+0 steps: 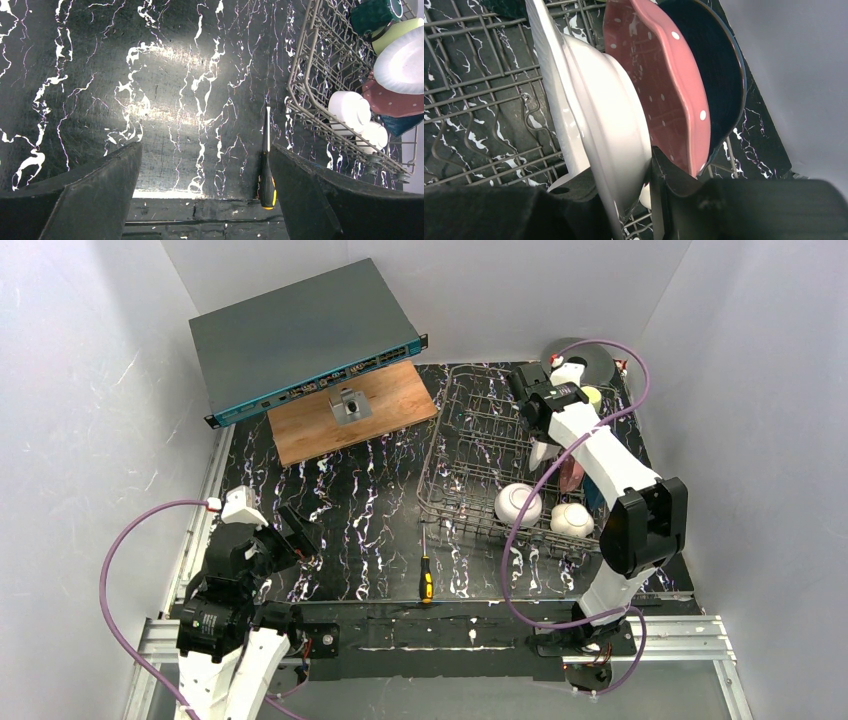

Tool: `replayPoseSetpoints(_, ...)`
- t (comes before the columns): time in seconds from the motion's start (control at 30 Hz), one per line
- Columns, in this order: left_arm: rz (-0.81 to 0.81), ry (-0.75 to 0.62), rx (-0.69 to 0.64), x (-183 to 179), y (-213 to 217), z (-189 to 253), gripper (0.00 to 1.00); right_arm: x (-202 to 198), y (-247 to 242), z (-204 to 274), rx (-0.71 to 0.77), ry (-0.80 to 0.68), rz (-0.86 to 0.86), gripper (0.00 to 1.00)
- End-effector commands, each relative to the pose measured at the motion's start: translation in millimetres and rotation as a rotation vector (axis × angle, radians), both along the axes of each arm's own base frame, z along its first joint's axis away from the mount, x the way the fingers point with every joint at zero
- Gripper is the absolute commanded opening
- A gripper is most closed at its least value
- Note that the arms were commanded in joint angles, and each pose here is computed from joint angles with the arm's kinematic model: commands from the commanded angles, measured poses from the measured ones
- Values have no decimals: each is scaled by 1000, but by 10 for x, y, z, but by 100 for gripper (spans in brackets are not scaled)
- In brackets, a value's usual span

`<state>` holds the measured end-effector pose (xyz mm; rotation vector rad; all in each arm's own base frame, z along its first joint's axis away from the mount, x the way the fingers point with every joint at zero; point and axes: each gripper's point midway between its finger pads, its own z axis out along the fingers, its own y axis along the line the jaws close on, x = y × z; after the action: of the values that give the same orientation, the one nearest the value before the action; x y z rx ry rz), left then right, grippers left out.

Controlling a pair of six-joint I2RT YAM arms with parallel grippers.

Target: Load the mixed dishes into the dish rack

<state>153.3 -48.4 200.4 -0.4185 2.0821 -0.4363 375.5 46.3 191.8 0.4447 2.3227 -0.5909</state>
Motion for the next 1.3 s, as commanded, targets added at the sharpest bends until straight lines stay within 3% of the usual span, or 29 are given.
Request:
replayPoseSetpoints(0.0,9,21,15,-12,26,-57,98,164,-87,101,-47,-84,-29,1)
replayPoseSetpoints(0.43,5,29,16,-15,18,-70,97,230,-105,-109,-66,-43,-38,1)
replayPoseSetpoints(0.67,3,30,17,-14,17,-71,97,232,-96,-224,-68,-20,-39,10)
replayPoseSetpoints(1.0,-4,33,15,-10,3,-74,97,277,-46,-325,-49,-9,-27,13)
replayPoseSetpoints(1.27,-8,35,16,-9,-3,-75,97,264,-52,-411,-60,11,-20,28)
